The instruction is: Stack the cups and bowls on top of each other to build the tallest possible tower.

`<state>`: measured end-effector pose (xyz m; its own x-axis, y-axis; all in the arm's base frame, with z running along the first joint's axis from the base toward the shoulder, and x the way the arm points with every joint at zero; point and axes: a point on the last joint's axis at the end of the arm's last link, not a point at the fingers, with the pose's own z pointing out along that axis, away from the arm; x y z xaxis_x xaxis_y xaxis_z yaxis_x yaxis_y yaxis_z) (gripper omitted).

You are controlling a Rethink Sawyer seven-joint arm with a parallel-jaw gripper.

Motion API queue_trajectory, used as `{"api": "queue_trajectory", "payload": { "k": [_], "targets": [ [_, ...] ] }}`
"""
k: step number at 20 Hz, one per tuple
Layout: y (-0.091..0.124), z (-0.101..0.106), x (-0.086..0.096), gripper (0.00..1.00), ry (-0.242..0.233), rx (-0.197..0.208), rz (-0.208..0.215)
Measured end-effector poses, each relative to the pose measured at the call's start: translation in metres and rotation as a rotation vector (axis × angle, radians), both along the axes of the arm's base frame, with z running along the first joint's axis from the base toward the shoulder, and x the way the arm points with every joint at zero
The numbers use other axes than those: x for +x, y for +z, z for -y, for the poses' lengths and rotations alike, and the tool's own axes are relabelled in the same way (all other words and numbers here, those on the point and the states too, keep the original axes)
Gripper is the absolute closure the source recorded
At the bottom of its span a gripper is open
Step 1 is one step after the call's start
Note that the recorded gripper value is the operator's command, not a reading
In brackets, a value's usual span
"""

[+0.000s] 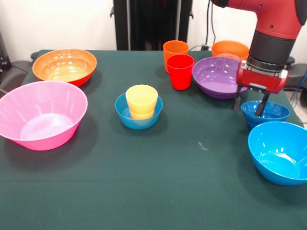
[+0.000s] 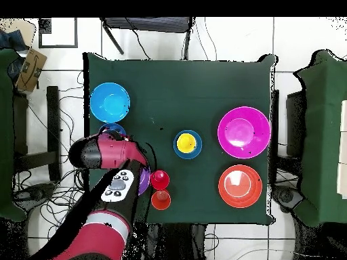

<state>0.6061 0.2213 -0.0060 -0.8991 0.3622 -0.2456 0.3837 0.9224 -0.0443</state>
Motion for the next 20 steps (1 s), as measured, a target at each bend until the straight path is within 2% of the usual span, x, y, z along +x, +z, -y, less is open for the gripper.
{"api": "queue_trajectory", "payload": {
  "k": [20],
  "targets": [
    [0.001, 0.011, 0.005, 0.00, -0.021, 0.004, 0.002]
  ]
}}
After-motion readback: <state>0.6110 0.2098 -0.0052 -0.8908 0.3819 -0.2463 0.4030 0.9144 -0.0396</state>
